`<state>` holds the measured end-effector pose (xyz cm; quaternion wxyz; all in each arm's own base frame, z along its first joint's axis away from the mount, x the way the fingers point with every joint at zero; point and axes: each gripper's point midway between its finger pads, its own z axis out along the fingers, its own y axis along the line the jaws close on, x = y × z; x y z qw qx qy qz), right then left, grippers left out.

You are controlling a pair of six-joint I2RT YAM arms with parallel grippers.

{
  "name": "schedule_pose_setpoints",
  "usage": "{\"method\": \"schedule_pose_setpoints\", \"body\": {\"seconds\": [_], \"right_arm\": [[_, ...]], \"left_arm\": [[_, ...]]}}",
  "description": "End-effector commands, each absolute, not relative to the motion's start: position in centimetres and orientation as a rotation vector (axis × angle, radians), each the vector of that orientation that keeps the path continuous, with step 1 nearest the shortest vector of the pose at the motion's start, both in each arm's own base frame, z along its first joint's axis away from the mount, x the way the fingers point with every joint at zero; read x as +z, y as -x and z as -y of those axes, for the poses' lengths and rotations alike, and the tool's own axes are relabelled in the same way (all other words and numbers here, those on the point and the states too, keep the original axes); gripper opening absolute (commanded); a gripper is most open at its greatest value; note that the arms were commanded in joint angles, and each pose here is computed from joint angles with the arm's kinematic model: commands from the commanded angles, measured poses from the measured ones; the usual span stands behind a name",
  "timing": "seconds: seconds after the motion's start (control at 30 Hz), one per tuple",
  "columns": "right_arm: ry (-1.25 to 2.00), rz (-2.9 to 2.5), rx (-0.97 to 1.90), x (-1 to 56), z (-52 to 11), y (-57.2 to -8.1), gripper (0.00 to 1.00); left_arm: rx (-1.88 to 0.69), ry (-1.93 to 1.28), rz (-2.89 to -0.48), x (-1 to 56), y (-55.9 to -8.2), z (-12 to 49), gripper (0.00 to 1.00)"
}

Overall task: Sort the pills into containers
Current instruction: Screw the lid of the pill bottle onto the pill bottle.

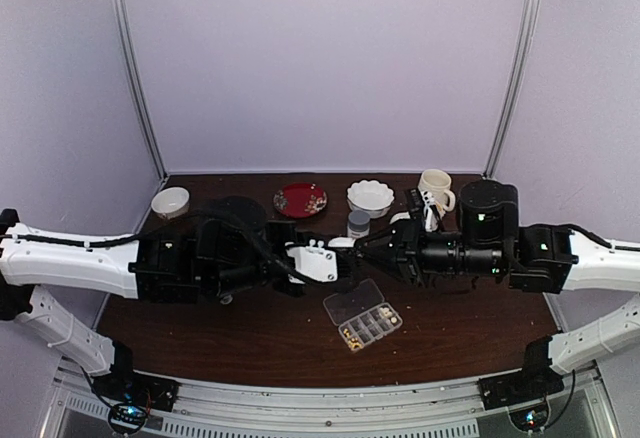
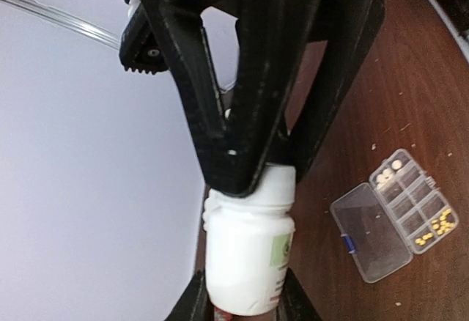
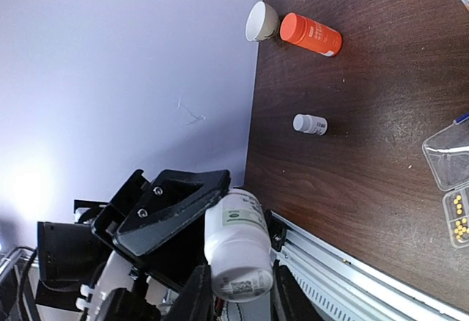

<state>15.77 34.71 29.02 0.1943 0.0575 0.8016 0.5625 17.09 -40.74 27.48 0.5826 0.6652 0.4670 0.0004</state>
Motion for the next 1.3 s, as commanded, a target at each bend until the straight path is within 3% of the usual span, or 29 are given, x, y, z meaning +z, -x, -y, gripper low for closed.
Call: {"method": "schedule_pose_setpoints", "body": {"seconds": [0.0, 0.13, 0.17, 0.23, 0.27, 0.3, 0.37, 0.43, 0.53, 0.83, 1.0, 1.27], "right_arm": [[-0.267, -2.242, 1.716, 29.9, -34.9, -15.5, 0.00], [-0.241, -2.216, 1.736, 30.7, -34.9, -15.7, 0.00], [-0.212, -2.205, 1.708, 30.9, -34.6, -15.9, 0.04], [-0.136, -2.178, 1.618, 31.3, -33.8, -16.3, 0.21], [-0.090, -2.163, 1.557, 31.6, -33.2, -16.5, 0.37], [-0.049, -2.150, 1.493, 31.8, -32.6, -16.7, 0.47], [0.086, -2.098, 1.349, 32.6, -31.3, -17.1, 0.57], [0.206, -2.036, 1.202, 33.3, -29.8, -17.5, 0.57], [0.510, -1.876, 1.029, 33.9, -28.7, -16.7, 0.46], [1.396, -1.443, 0.732, 30.6, -30.1, -11.1, 0.43], [1.645, -1.231, 0.581, 29.8, -31.0, -9.5, 0.47], [1.686, -1.103, 0.458, 30.6, -32.6, -9.9, 0.48]], "left_arm": [[0.292, -1.440, -0.939, 30.6, -18.6, 41.0, 0.00], [0.389, -1.431, -0.940, 30.2, -19.1, 41.3, 0.00], [0.381, -1.440, -0.949, 29.9, -19.1, 41.4, 0.00], [0.326, -1.463, -0.970, 29.5, -18.7, 41.6, 0.00], [0.282, -1.471, -0.991, 29.3, -18.5, 41.6, 0.00], [0.238, -1.477, -1.012, 29.1, -18.3, 41.6, 0.00], [0.137, -1.461, -1.071, 28.9, -17.9, 41.4, 0.00], [0.041, -1.461, -1.121, 28.6, -17.5, 41.2, 0.00], [-0.190, -1.479, -1.239, 27.9, -16.8, 41.0, 0.00], [-0.775, -1.558, -1.404, 27.6, -12.2, 42.1, 0.00], [-0.959, -1.579, -1.450, 28.3, -10.6, 42.4, 0.00], [-1.044, -1.594, -1.479, 28.0, -9.7, 42.6, 0.00]]}}
